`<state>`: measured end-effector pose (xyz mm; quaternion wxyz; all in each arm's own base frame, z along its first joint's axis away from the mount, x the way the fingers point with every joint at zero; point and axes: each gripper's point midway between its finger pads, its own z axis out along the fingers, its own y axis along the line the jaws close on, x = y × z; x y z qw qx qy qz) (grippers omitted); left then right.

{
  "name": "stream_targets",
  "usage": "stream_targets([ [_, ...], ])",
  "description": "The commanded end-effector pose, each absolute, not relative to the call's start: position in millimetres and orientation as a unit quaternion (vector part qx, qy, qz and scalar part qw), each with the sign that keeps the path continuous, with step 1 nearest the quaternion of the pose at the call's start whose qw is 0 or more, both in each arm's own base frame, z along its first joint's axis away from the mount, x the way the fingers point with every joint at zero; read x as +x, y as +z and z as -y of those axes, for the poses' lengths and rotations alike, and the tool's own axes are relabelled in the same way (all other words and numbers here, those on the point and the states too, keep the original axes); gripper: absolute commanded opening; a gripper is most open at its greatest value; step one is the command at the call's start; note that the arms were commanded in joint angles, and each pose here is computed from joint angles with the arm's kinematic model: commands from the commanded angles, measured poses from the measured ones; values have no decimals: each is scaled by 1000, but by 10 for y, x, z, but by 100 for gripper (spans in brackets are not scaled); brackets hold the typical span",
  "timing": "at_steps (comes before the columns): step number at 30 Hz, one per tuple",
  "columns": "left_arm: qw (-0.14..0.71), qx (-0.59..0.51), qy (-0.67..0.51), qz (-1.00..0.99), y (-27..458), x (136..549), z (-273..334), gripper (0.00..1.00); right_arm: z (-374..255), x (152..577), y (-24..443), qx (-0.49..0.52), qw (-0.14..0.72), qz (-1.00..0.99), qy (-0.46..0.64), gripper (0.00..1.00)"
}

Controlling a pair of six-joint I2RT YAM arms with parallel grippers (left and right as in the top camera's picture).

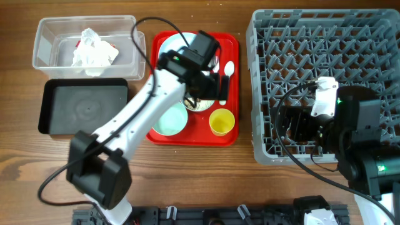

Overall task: Sort waste into correct bins and load items into the dishwasher rack
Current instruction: 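Grasp the yellow cup with the left gripper and lift it, then hand the yellow cup from the left gripper to the right gripper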

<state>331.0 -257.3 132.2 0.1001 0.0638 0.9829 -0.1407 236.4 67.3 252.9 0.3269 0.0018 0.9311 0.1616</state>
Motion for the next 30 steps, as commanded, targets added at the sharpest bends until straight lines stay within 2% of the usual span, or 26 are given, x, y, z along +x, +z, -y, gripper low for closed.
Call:
stream_targets([
  [1, 61, 62, -104, -991, 1112, 3078, 2594, 97, -647, 2369, 2570, 8, 332, -930, 156, 99],
  [2, 42, 66, -92, -993, 1090, 2968, 2561, 95, -647, 2368, 2568, 7, 332, -930, 156, 99],
  [4, 8, 72, -72, -995, 978, 2766, 2494, 83, -648, 2379, 2530, 9, 323, -934, 154, 99],
  [7, -4, 74, -81, -994, 751, 2677, 2515, 78, -654, 2431, 2420, 11, 300, -942, 151, 99],
  [8, -3, 74, -82, -994, 682, 2673, 2510, 74, -657, 2451, 2375, 13, 291, -945, 150, 99],
  [10, 11, 75, -92, -993, 612, 2724, 2553, 55, -664, 2504, 2271, 15, 270, -951, 147, 99],
  [13, 24, 54, -103, -993, 577, 2781, 2600, 13, -669, 2547, 2205, 18, 257, -955, 146, 93],
  [14, 26, 50, -108, -993, 583, 2794, 2623, 4, -671, 2557, 2213, 18, 260, -954, 147, 95],
  [17, 12, 53, -130, -990, 599, 2744, 2694, 4, -741, 2565, 2245, 11, 262, -950, 167, 94],
  [19, -23, 64, -191, -979, 713, 2652, 2813, 4, -862, 2554, 2291, -1, 261, -944, 202, 95],
  [21, -69, 76, -325, -940, 1140, 2590, 2889, 4, -1093, 2526, 2411, -26, 258, -927, 270, 94],
  [23, -90, 82, -454, -883, 1672, 2601, 2712, 4, -1353, 2533, 2591, -54, 265, -896, 353, 93],
  [26, -77, 56, -554, -827, 2088, 2749, 2375, 4, -1566, 2584, 2775, -92, 280, -856, 424, 93],
  [30, -68, 60, -662, -744, 2533, 2805, 2304, 4, -1827, 2561, 3045, -183, 286, -788, 514, 92],
])
